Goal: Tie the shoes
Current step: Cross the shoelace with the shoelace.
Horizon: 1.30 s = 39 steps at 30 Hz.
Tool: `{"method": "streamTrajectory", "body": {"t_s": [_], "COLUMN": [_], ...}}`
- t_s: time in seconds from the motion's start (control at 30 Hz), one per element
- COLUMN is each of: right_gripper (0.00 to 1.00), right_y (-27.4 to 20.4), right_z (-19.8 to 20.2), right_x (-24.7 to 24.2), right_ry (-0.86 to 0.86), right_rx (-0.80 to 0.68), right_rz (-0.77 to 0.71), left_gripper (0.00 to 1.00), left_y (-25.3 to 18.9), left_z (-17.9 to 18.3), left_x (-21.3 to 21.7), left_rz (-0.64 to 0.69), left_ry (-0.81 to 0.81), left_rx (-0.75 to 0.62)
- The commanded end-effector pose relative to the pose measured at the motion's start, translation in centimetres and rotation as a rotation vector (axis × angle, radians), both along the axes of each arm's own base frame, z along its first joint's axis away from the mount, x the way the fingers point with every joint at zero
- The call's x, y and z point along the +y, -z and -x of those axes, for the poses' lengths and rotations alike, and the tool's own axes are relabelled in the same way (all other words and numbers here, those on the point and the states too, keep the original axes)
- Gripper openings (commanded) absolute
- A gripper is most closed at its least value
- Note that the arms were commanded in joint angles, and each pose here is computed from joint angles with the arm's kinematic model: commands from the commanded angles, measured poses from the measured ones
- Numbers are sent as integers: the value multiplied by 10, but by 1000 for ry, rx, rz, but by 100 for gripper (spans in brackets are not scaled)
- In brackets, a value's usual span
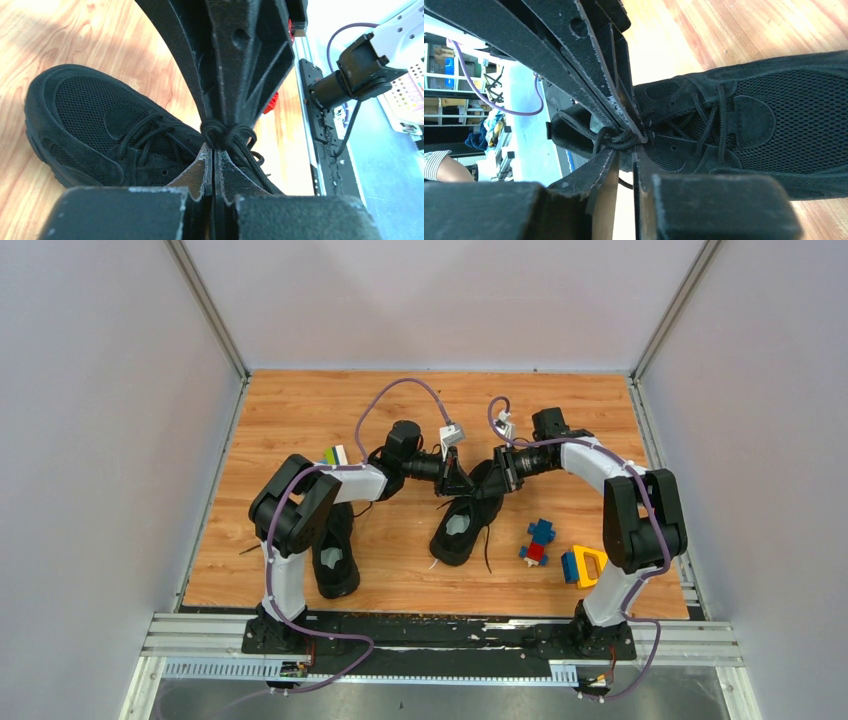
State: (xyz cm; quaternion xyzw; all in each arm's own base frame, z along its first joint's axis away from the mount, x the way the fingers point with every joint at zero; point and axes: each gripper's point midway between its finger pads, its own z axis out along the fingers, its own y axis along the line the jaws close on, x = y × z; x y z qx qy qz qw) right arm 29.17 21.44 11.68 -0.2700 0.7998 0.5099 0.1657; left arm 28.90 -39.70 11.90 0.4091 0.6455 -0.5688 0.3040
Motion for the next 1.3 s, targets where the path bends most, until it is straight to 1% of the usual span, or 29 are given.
{"method": "streamTrajectory", "body": {"t_s": [0.0, 0.03, 0.1, 0.17, 0.47, 0.5, 0.53, 0.57, 0.6, 0.67, 0.8, 0.87, 0.9, 0.97, 1.13, 1.27], "right_gripper": [10, 6, 2, 0, 0, 0, 0, 0, 0, 0, 0, 0, 0, 0, 0, 0], "right_y": [-25, -25, -25, -23, -12, -13, -13, -13, -14, -14, -14, -14, -15, -15, -20, -22], "right_z": [-4, -3, -2, -2, -11, -12, -12, -13, -14, -15, -16, -17, -18, -19, -19, -20], "right_x": [10, 10, 9, 5, -11, -11, -11, -11, -11, -12, -12, -12, -12, -13, -13, -14], "right_ry": [-37, -38, -35, -20, 54, 56, 60, 62, 64, 69, 74, 81, 85, 91, 91, 97], "right_rx": [-60, -61, -61, -62, -55, -57, -53, -54, -55, -59, -56, -52, -51, -52, -74, -76], "right_rz": [-92, -94, -89, -70, 3, 3, 7, 9, 9, 17, 24, 27, 31, 38, 42, 48], "left_gripper": [0, 0, 0, 0, 0, 2, 11, 15, 25, 34, 45, 49, 52, 55, 55, 55], "left_y": [-1, -1, -1, -1, -1, -1, 0, 0, -1, -3, -16, -23, -26, -31, -50, -62], "left_z": [0, -1, -1, -2, -5, -6, -7, -7, -9, -13, -29, -38, -40, -43, -26, -28], "left_x": [0, 0, 1, 2, 6, 6, 6, 7, 7, 10, 22, 28, 30, 34, 34, 32], "left_rz": [19, 17, 13, 7, -8, -10, -16, -26, -31, -42, -42, -41, -42, -38, -12, -25], "left_ry": [16, 12, 8, 2, -6, -10, -14, -21, -25, -42, -80, -87, -84, -76, 6, -38], "left_rx": [-9, -8, -10, -25, -38, -41, -41, -40, -56, -83, -140, -155, -164, -173, -134, -74]}}
